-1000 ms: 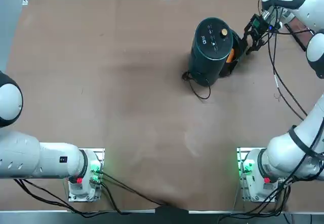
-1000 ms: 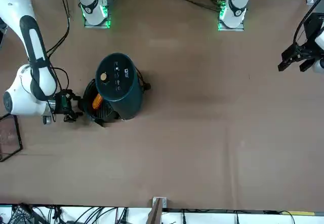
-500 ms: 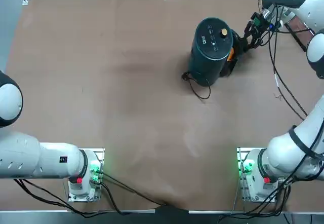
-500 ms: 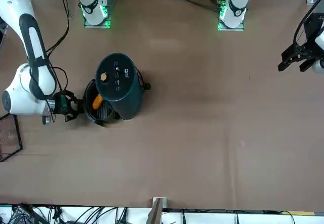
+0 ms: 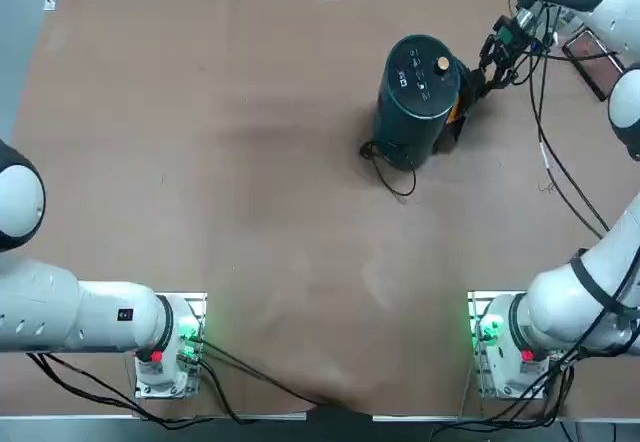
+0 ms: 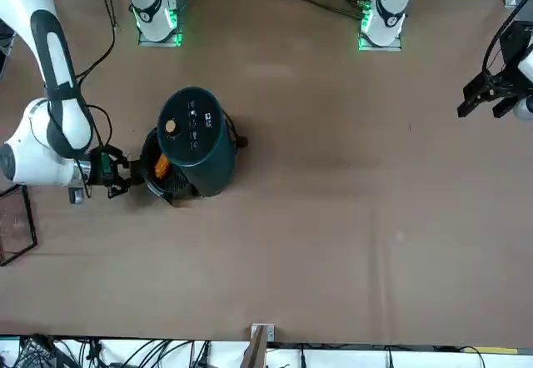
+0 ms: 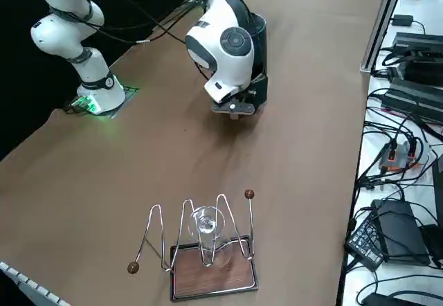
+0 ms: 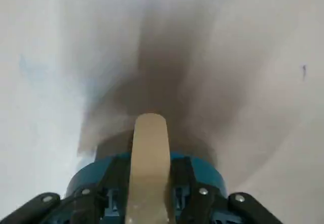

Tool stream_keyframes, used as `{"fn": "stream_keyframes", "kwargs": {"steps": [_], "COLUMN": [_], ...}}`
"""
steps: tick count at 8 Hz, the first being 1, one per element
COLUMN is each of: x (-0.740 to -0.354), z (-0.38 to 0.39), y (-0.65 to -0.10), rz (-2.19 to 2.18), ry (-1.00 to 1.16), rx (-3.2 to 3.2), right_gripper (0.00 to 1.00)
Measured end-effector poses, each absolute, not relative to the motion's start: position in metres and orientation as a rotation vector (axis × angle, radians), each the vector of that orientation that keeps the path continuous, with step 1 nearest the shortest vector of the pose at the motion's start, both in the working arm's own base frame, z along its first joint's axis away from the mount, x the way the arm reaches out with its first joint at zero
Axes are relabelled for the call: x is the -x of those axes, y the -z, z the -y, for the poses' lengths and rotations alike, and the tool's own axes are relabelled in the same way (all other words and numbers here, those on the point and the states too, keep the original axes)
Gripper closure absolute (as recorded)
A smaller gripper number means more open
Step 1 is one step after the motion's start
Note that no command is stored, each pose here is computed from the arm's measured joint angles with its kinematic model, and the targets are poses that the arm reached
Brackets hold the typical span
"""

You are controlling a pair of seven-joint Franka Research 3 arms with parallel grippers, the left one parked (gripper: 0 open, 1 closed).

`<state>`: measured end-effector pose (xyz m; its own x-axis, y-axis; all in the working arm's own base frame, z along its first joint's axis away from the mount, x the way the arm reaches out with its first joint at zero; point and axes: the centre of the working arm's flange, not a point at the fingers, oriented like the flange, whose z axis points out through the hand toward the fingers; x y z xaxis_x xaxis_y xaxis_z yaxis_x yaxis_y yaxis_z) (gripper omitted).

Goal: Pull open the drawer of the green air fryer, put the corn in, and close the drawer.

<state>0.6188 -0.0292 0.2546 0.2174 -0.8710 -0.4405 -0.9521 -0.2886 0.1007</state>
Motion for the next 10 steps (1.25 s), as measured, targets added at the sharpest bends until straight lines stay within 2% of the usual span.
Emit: {"fn": "stream_keyframes", "kwargs": {"steps": [4, 10], "x": [-0.608, -0.599], "z": [0.025, 0.027], "y": [-0.241, -0.224], "rz": [-1.638, -1.551], "ry": [-0.685, -0.642], "rx": [2.236, 2.199], "right_gripper": [0.55, 0.55]}}
